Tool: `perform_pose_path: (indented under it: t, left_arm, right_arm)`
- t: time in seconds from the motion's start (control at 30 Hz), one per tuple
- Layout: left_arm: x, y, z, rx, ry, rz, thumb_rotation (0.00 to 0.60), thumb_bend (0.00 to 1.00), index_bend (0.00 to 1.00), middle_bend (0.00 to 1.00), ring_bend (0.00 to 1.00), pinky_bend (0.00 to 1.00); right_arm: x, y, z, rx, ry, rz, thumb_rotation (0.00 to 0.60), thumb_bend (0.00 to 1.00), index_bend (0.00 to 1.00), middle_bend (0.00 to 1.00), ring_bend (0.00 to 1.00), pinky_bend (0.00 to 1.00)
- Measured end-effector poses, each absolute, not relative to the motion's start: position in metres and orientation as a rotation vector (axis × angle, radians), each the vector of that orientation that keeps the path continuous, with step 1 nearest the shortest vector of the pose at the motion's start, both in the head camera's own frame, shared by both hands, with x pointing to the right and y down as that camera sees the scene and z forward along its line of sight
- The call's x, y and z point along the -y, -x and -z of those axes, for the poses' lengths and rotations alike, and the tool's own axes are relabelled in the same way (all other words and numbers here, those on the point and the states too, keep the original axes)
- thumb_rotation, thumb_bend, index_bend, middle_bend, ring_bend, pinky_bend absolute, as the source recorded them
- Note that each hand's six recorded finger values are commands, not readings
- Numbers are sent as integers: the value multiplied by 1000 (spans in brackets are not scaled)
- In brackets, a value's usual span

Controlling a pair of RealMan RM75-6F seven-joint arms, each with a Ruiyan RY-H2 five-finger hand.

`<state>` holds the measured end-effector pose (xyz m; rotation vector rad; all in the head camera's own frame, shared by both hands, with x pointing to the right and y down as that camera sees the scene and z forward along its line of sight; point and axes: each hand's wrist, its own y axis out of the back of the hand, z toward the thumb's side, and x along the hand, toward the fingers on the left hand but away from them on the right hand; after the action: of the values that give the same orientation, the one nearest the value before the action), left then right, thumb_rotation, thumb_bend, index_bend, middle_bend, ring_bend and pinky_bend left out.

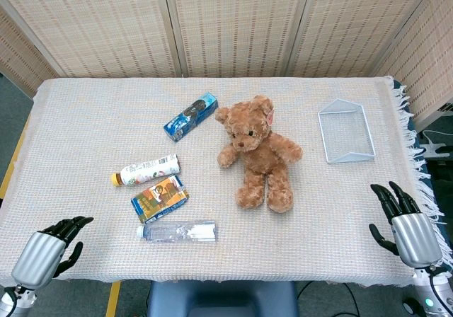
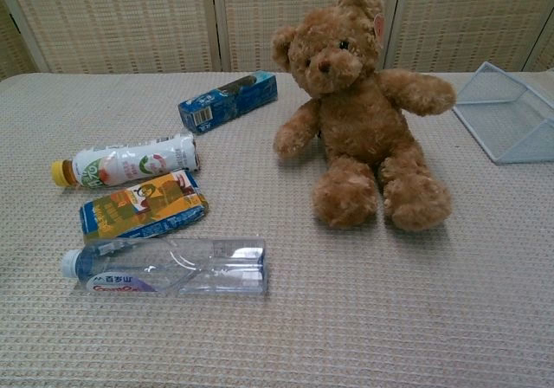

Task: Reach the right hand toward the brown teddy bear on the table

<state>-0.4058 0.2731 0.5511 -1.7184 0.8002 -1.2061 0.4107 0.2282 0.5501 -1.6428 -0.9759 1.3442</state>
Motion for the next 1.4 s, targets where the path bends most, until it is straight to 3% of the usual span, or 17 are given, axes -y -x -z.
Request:
perform_pose_path:
  t: [0.5, 0.87, 1.03, 1.4]
  left_arm:
    - [-273, 407, -556, -776, 1727, 1240, 600, 515, 210, 283, 327, 635]
    - [-273, 405, -553, -783, 1746, 1241, 600, 517, 253, 312, 327, 636]
    - [-273, 406, -556, -771, 1752, 1260, 600, 517, 261, 317, 329, 636]
    - [-272, 409, -552, -789, 1762, 1252, 600, 516, 274, 335, 341, 638]
  right_arm:
    - [-212, -406, -562, 1047, 1657, -1293, 600, 242, 144, 108, 0, 165]
    - [-165, -386, -609, 1078, 1623, -1226, 600, 245, 262, 109, 0, 165]
    - [-136, -355, -637, 1024, 1621, -1204, 600, 245, 269, 109, 0, 176]
    - [-106, -307, -667, 989, 1558, -1132, 600, 244, 295, 109, 0, 176]
